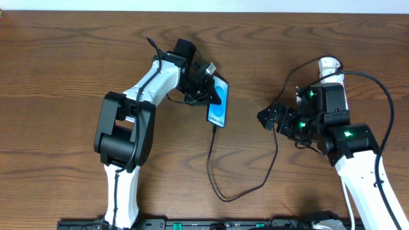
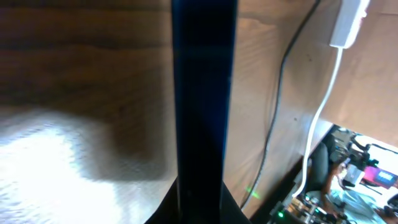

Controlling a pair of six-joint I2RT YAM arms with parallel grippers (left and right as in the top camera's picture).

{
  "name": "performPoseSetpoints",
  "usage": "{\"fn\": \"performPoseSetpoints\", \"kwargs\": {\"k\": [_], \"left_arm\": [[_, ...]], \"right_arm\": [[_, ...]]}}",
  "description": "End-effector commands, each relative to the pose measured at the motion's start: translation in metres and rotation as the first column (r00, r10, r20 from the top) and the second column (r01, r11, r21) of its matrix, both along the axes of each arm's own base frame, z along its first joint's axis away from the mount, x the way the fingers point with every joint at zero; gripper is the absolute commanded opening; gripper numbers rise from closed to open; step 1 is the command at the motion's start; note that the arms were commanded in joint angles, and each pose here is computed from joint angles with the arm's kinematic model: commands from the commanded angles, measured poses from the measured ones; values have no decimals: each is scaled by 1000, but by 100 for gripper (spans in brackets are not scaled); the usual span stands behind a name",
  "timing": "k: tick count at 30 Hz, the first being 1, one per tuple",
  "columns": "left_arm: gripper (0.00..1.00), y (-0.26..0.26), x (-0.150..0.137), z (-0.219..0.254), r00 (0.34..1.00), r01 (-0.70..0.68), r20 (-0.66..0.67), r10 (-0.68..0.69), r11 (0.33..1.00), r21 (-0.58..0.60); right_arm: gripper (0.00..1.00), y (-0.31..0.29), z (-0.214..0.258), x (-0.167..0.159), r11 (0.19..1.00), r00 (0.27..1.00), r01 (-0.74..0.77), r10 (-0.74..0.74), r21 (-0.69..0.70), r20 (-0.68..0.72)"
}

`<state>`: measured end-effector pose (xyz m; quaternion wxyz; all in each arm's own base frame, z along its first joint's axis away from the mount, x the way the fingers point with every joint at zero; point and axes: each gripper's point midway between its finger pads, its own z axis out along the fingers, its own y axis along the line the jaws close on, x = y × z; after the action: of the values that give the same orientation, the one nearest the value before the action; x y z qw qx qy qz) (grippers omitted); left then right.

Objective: Plug charger to phone and switch on socket
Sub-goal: 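Lower the phone flat onto the table with the left gripper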

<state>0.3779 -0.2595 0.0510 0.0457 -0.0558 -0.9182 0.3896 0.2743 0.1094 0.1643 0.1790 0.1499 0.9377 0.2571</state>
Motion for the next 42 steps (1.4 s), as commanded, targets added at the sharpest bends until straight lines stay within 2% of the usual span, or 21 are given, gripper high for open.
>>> {"fn": "performPoseSetpoints", "kwargs": {"k": [1, 8, 20, 35, 38, 40, 42], "left_arm": [[7, 4, 8, -1, 999, -11, 34, 10, 999, 34], [7, 1, 17, -6, 997, -69, 35, 68, 997, 27], [7, -1, 12, -19, 997, -78, 24, 78, 996, 35], [8, 18, 1, -47, 995, -98, 7, 98, 983, 154], [31, 18, 0, -48, 995, -97, 5, 98, 983, 155], [40, 18, 0, -48, 995, -97, 5, 97, 983, 155], [41, 18, 0, -48, 995, -97, 5, 97, 983, 155]], "right_arm": [[99, -3, 1, 1, 1000, 1000, -1, 1, -16, 15], [99, -3, 2, 3, 1000, 1000, 0, 1, -15, 22], [99, -3, 2, 3, 1000, 1000, 0, 1, -15, 22], [99, -3, 2, 3, 1000, 1000, 0, 1, -15, 22], [99, -3, 2, 3, 1000, 1000, 0, 1, -15, 22], [99, -3, 2, 3, 1000, 1000, 0, 1, -15, 21], [99, -3, 2, 3, 1000, 1000, -1, 1, -15, 20]]}}
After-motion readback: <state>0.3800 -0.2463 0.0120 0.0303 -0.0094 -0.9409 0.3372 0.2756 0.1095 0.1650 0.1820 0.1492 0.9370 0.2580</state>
